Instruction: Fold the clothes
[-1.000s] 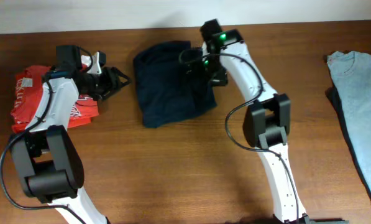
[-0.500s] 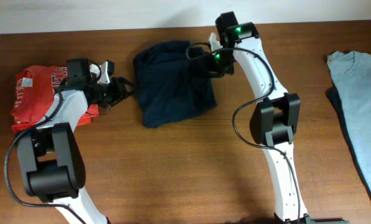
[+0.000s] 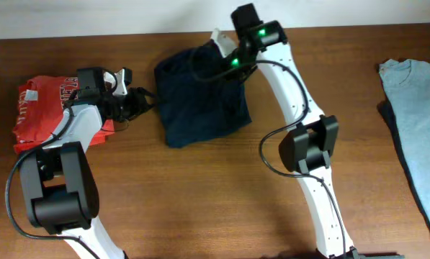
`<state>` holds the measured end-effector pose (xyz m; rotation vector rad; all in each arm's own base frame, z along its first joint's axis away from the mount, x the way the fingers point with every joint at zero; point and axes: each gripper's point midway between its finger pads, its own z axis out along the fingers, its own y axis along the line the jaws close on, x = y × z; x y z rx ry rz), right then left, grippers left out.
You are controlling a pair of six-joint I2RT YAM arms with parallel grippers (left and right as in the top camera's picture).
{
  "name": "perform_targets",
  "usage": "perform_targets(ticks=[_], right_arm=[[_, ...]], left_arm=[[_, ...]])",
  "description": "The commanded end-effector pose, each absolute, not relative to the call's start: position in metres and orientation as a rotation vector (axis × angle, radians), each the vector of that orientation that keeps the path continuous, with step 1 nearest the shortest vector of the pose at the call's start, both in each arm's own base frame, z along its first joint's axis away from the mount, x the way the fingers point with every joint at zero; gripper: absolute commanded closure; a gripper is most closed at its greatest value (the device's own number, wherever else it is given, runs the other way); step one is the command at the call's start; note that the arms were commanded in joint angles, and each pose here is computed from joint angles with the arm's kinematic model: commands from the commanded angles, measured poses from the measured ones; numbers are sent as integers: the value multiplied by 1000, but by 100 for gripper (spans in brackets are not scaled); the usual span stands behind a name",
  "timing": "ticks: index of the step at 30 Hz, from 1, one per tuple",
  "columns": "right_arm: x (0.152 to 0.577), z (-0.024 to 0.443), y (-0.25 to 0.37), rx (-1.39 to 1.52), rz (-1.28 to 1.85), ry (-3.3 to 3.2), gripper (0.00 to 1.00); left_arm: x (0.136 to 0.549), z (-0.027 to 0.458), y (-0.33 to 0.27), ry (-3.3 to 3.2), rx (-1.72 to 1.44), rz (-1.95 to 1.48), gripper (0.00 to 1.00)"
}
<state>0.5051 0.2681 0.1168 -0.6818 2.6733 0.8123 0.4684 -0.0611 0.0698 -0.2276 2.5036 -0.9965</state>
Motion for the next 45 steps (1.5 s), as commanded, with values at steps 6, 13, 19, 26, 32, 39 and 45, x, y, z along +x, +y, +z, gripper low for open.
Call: perform_targets(ticks=[6,13,19,26,32,39,45], right_arm=[[521,77,252,-626,628,2739,96],[521,34,239,-591,625,2819,96],[521,2,229,-530,581,2874,96],[515,-14,226,-524,580,2908,96],[512,-18,226,-527,580,2918,96],[512,-18,226,-526,580,2918,97],[512,-18,226,-526,580,2917,96]], left_arm=[[467,73,-63,2494,-222,-1017,50],[467,72,-63,2495,-224,-1014,50],[468,69,-59,2507,-237,-974,50],[467,49,-56,2541,-264,-956,49],[470,25,-62,2539,-256,-1020,49],[480,9,-79,2449,-190,-1203,39],[478,-17,-82,2477,-226,-1221,31]])
